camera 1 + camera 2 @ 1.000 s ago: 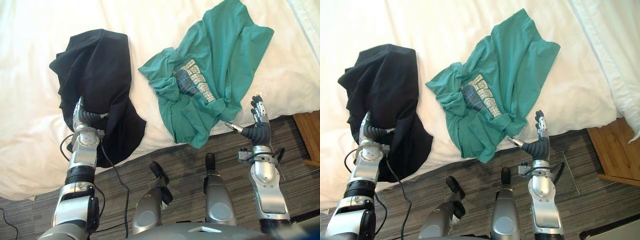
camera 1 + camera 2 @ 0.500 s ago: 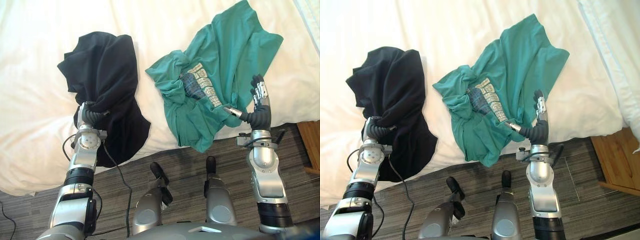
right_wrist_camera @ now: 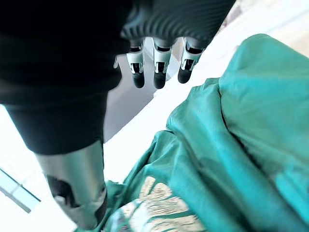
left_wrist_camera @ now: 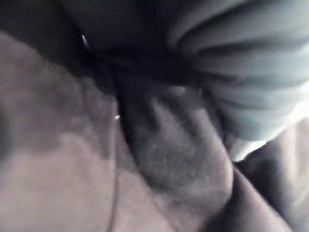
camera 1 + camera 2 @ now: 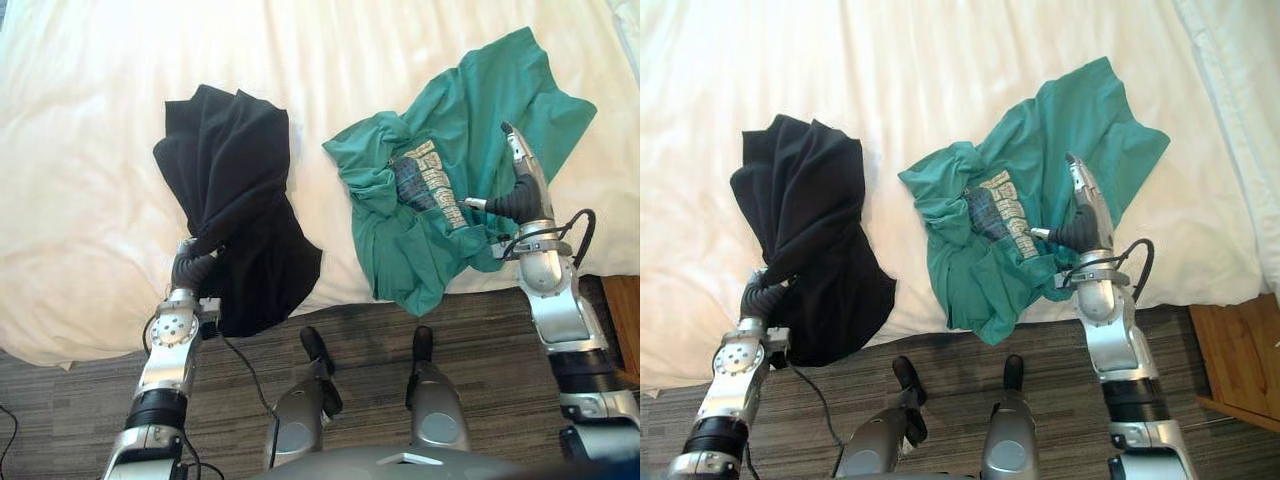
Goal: Tidy the bed and pick cloth on bed and put in laundry
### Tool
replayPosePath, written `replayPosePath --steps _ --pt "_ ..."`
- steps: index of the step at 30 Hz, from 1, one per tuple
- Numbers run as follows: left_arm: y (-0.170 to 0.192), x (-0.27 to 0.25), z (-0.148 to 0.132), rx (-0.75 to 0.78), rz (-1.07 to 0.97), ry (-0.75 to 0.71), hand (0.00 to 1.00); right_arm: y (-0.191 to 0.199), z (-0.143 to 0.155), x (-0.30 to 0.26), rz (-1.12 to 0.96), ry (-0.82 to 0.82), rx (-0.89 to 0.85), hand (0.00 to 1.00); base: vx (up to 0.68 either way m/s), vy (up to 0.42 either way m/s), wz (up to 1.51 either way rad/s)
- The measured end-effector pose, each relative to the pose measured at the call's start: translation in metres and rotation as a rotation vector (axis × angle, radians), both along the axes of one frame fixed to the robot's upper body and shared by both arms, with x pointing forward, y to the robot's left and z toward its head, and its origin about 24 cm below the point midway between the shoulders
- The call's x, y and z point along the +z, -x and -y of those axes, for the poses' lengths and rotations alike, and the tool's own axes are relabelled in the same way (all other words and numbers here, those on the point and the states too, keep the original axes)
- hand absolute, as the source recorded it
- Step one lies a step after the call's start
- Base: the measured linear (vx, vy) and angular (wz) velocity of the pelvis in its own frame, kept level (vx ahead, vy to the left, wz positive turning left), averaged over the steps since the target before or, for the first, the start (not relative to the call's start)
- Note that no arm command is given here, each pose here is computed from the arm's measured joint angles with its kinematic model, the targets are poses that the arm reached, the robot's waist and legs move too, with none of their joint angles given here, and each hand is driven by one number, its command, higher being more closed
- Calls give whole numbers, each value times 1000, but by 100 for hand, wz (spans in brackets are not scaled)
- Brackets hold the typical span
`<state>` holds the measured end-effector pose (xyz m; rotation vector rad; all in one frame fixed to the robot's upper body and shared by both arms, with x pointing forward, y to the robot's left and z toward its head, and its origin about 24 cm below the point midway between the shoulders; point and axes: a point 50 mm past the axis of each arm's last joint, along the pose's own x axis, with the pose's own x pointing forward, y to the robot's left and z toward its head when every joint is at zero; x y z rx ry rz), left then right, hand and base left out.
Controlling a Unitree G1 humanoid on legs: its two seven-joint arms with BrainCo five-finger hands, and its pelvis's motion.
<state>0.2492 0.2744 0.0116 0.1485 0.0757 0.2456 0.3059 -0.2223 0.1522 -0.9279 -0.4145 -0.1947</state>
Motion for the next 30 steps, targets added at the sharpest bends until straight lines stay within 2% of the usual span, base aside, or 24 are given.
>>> replayPosePath --steps 6,9,14,28,29,30 --pt "13 -15 10 -15 -23 110 100 -13 9 -3 -83 156 -29 0 2 28 15" --pt "20 -24 14 -24 -57 141 100 -15 11 -8 -120 163 -33 0 0 7 1" --pt "48 -60 29 -62 -246 193 100 -24 10 -13 -178 142 -13 0 9 0 1" --pt "53 -67 39 -104 -288 234 100 -47 -2 -8 -199 102 8 0 8 0 0" --pt "53 -67 39 -102 -287 237 100 -49 -4 -7 -200 105 12 100 16 -14 -5" --pt "53 -67 39 -101 -285 239 100 -49 -5 -9 -207 101 11 100 18 -17 -4"
